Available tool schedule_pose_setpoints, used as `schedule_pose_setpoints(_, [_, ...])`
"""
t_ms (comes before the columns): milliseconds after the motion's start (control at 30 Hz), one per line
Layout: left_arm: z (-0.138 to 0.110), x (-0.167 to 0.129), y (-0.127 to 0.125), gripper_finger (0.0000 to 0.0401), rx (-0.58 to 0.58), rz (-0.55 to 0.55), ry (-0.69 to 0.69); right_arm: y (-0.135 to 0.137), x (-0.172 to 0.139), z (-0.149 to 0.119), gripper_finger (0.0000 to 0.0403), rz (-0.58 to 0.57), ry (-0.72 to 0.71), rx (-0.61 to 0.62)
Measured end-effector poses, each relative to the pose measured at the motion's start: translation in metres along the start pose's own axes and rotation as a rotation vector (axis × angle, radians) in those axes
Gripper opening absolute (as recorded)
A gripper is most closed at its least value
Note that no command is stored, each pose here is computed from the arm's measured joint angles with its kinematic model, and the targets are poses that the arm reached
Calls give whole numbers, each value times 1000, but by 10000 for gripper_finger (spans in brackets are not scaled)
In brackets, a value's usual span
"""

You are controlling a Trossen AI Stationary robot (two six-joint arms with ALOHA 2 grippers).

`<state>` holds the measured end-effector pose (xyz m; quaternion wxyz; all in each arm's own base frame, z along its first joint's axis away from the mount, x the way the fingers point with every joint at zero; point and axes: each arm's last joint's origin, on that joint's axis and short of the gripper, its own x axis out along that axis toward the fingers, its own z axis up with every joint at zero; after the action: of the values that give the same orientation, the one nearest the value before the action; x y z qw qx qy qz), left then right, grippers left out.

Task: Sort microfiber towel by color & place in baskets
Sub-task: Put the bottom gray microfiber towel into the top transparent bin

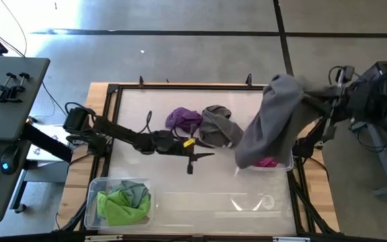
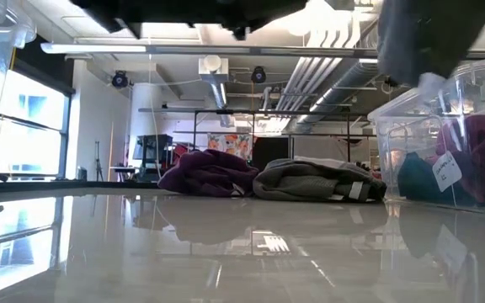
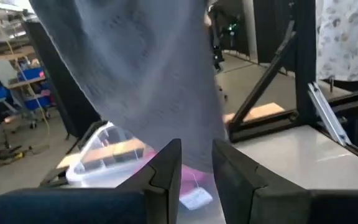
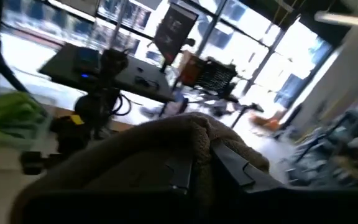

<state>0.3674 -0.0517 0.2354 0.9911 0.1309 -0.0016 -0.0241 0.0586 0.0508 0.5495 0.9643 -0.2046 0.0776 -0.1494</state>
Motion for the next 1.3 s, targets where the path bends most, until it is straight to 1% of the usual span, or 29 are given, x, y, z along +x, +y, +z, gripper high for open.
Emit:
schedule_pose_setpoints(67, [-2, 5, 1, 71, 2, -17, 6, -1, 0, 2, 23, -19, -3, -31])
schedule_pose_setpoints(267, [-5, 8, -6, 61, 5, -52, 23, -47, -8, 15, 23, -86, -38, 10])
schedule_pose_setpoints(333, [-5, 7, -10, 60, 6, -66, 33, -58, -10, 17, 23, -99, -44, 12])
schedule_pose_setpoints(433, [-5, 7, -17, 60, 8, -88, 43, -69, -12, 12, 23, -103, -46, -39])
schedule_pose_setpoints(533, [-6, 5, -23, 60, 11, -107, 60, -79, -14, 1, 23, -99, -44, -21])
schedule_pose_setpoints(600, [-7, 5, -27, 60, 13, -119, 79, -83, -14, -7, 23, -60, -51, -6])
schedule_pose_setpoints(667, [-7, 4, -30, 60, -3, -128, 91, -80, -14, -13, 23, 15, -57, 26])
schedule_pose_setpoints(733, [-9, 4, -32, 60, -17, -136, 108, -76, -14, -20, 23, 124, -45, 65])
schedule_pose_setpoints(767, [-10, 4, -32, 60, -20, -138, 119, -74, -15, -22, 23, 178, -32, 115])
schedule_pose_setpoints(800, [-10, 3, -33, 60, -23, -139, 121, -74, -15, -22, 23, 216, -25, 171])
schedule_pose_setpoints(867, [-10, 3, -34, 60, -32, -140, 124, -71, -16, -23, 23, 267, -9, 186])
schedule_pose_setpoints(933, [-10, 3, -34, 60, -40, -140, 126, -70, -16, -23, 23, 263, 15, 249])
schedule_pose_setpoints(1000, [-10, 3, -34, 60, -48, -142, 128, -68, -17, -23, 23, 308, 41, 301])
schedule_pose_setpoints(1067, [-10, 3, -35, 60, -48, -143, 129, -63, -16, -22, 23, 318, 69, 346])
schedule_pose_setpoints(1300, [-11, 3, -35, 60, -48, -145, 140, -35, -3, -32, 23, 283, 209, 316])
